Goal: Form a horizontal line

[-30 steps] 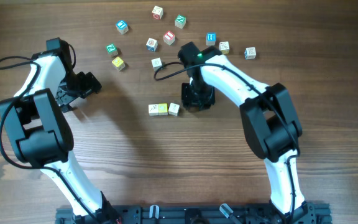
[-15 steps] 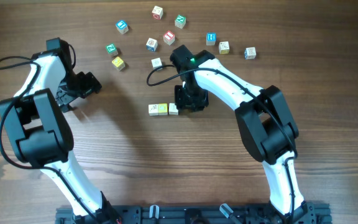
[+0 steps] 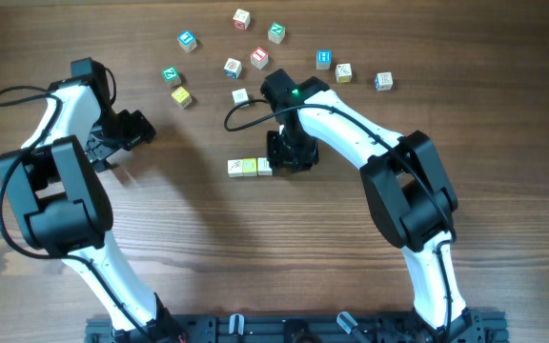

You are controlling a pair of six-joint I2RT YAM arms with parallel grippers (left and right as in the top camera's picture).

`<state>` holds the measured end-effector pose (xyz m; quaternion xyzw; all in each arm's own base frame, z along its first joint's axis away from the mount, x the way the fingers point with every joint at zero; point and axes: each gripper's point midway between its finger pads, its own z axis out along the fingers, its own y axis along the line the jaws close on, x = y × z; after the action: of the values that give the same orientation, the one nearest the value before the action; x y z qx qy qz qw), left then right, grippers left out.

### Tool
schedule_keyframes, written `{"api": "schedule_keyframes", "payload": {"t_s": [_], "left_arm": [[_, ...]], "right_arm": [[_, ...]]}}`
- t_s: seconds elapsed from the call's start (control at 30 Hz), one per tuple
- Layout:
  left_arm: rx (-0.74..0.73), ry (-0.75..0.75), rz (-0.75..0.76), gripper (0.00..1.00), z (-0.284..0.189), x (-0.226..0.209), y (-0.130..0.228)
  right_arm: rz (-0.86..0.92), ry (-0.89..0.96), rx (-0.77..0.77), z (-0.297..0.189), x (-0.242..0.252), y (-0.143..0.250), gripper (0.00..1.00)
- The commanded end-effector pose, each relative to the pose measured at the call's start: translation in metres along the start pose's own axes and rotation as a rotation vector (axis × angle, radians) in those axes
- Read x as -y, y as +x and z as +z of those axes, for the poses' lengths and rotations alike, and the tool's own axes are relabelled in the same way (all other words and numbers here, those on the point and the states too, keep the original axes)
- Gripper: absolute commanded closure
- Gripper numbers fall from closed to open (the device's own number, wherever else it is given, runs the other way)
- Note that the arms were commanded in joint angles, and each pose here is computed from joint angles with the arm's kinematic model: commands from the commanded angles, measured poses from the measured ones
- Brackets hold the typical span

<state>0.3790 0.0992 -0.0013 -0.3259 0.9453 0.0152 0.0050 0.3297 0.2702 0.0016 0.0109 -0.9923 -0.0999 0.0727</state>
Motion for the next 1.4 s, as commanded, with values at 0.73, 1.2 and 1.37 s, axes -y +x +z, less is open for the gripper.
{"api": "schedule_keyframes", "payload": {"t_s": [0.73, 1.2, 1.37], "left_arm": [[-0.001, -0.002, 0.000, 0.00, 0.004, 0.001, -0.003], [-0.002, -0.002, 0.000, 0.00, 0.004, 0.001, -0.003], [-0.002, -0.002, 0.000, 0.00, 0.004, 0.001, -0.003]], "right_arm": [[0.005, 0.002, 0.009, 0.006, 0.001, -0.004, 0.56], [0.022, 0.033, 0.132, -0.098, 0.035, -0.055, 0.66], [-0.118, -0.111, 0.489, -0.231, -0.011, -0.097, 0.78]]}}
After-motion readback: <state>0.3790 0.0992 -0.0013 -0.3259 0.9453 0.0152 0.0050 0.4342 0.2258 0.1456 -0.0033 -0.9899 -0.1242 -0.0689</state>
